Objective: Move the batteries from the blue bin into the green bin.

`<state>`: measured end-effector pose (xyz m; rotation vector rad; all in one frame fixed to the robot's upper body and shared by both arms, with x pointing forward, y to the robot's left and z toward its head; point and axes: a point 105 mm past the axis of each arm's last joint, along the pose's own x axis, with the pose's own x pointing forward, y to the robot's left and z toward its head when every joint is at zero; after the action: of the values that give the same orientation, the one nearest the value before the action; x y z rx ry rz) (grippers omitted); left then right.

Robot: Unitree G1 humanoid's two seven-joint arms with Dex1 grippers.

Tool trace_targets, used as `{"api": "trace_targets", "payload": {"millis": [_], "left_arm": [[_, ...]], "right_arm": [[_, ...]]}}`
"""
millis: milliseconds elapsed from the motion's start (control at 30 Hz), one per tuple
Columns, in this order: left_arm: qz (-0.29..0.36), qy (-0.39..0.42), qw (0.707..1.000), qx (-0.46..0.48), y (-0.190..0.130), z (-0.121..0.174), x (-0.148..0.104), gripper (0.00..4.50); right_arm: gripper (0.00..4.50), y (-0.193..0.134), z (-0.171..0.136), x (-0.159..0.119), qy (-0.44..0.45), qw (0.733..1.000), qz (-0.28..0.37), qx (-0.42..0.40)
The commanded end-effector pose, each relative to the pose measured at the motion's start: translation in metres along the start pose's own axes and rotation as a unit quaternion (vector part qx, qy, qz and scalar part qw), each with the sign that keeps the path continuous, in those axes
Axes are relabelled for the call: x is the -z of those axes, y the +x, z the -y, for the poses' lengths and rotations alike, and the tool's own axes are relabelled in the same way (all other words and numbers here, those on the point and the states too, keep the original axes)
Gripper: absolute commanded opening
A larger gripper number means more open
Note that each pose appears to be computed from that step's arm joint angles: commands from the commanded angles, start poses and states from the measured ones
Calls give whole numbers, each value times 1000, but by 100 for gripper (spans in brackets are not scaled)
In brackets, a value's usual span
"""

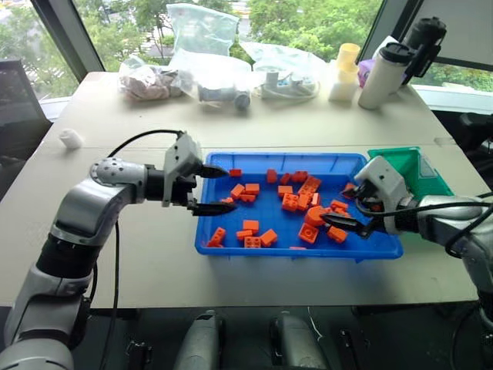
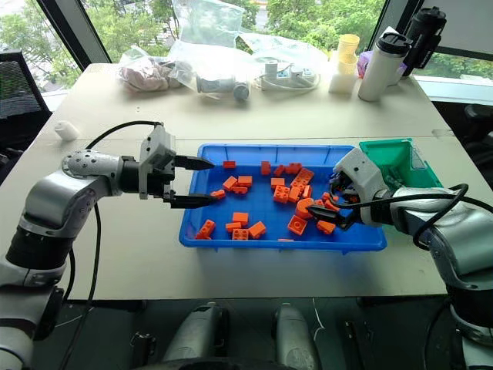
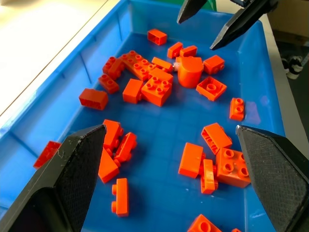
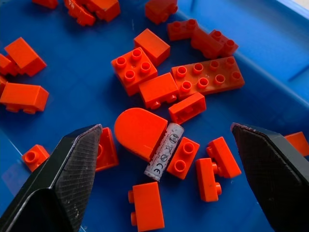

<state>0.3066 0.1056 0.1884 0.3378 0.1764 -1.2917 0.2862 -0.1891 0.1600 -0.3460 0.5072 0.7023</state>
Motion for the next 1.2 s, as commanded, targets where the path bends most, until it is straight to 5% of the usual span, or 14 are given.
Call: {"api": "trace_targets", "payload": {"millis": [33,400,533,633,667,967,1100,1200], "left_arm": [[20,18,1000,-11,-3,2,-13,450],[5,15,999,-30,-4,0,-6,450],[2,14,999,-31,-5,-1,-5,450],[1,15,999,-32,-5,-2,-5,450],[0,15,999,-32,-5,-2,-4,450],[-1,13,1000,-26,-3,-2,-3,450],[0,13,1000,-25,-2,-2,-4,450],[0,13,1000,-24,-2,-1,-3,450]], "right_arm": [[442,9,-7,-2,-12,1000,2,-13],[442,38,-2,4,5,1000,-8,9],[318,43,-7,3,1,1000,-4,-1],[165,45,-13,3,-7,1000,-2,-10],[157,45,-15,2,-8,1000,1,-12],[157,45,-45,-53,1,991,116,-67],[157,59,-56,-47,-3,992,96,-76],[309,63,-52,-39,-9,995,78,-61]]}}
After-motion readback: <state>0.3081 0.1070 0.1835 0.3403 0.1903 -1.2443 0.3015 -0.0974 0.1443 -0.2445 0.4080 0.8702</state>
